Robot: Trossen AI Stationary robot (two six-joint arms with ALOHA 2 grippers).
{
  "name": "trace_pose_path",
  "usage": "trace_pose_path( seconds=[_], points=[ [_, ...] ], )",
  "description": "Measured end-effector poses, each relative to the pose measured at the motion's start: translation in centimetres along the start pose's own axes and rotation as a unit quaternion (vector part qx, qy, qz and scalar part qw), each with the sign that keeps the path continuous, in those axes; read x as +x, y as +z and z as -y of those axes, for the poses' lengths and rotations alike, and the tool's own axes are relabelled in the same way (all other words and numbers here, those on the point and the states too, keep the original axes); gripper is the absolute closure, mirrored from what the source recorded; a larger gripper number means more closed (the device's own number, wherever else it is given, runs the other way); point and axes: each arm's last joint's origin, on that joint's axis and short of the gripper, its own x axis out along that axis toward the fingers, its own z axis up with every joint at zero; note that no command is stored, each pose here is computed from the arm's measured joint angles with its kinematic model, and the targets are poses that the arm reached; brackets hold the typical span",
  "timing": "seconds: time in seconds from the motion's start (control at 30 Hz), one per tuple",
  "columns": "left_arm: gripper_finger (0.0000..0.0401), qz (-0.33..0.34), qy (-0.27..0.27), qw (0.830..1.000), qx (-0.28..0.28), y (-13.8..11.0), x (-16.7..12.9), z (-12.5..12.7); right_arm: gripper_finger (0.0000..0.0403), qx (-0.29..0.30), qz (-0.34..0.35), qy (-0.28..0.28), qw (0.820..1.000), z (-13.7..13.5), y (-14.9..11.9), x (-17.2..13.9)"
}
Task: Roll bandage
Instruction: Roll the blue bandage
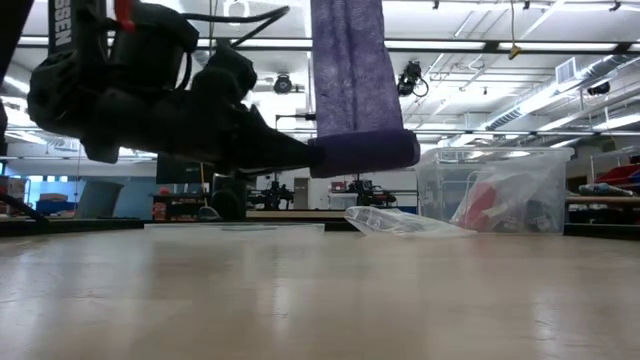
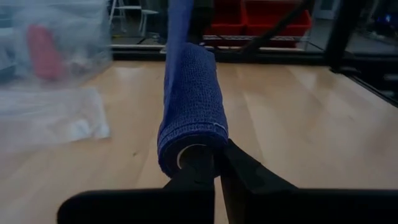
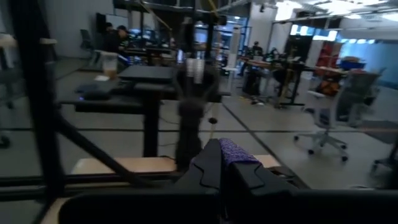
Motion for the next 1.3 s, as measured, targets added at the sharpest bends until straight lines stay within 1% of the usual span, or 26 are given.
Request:
trace_pose_path(
  seconds=[0.13,0.27,0.4,0.53,0.7,0.77,0.87,0.97,1.03,1.3],
  points=[
    [0.0397,0.009,0.006,1.000,-0.018,0.2,0.2,-0.9,0.0403,0.018,0.002,0.033,0.999,-1.2,0.1,-0.6],
    [0.0398,0.043,0.001,0.999,-0.029,1.0,0.4,-1.6,0.0403,0.029,-0.005,0.067,0.997,-2.6,-0.3,-0.9],
    [0.0398,0.078,-0.002,0.996,-0.049,1.7,0.5,-2.5,0.0403,0.043,-0.028,0.092,0.994,-4.3,-2.0,-0.4],
    [0.0398,0.093,-0.017,0.994,-0.057,2.1,0.5,-3.2,0.0403,0.057,-0.057,0.109,0.991,-6.0,-3.9,0.1],
    [0.0398,0.101,-0.025,0.993,-0.060,2.2,0.3,-3.7,0.0403,0.070,-0.097,0.131,0.984,-8.2,-5.6,-0.7],
    [0.0398,0.104,-0.026,0.992,-0.060,2.4,-0.2,-3.8,0.0403,0.083,-0.112,0.131,0.982,-8.7,-5.7,-1.3],
    [0.0398,0.111,-0.019,0.992,-0.061,2.8,-0.9,-4.3,0.0403,0.086,-0.135,0.128,0.979,-9.5,-6.1,-2.2],
    [0.0398,0.133,-0.019,0.989,-0.062,3.9,-1.4,-4.7,0.0403,0.101,-0.153,0.129,0.974,-10.1,-6.6,-2.7],
    [0.0398,0.148,-0.028,0.987,-0.062,4.8,-1.7,-4.9,0.0403,0.097,-0.168,0.130,0.972,-10.6,-7.3,-2.8],
    [0.0398,0.193,-0.070,0.977,-0.055,7.3,-2.3,-4.9,0.0403,0.095,-0.214,0.128,0.964,-11.6,-10.9,-1.3]
  ],
)
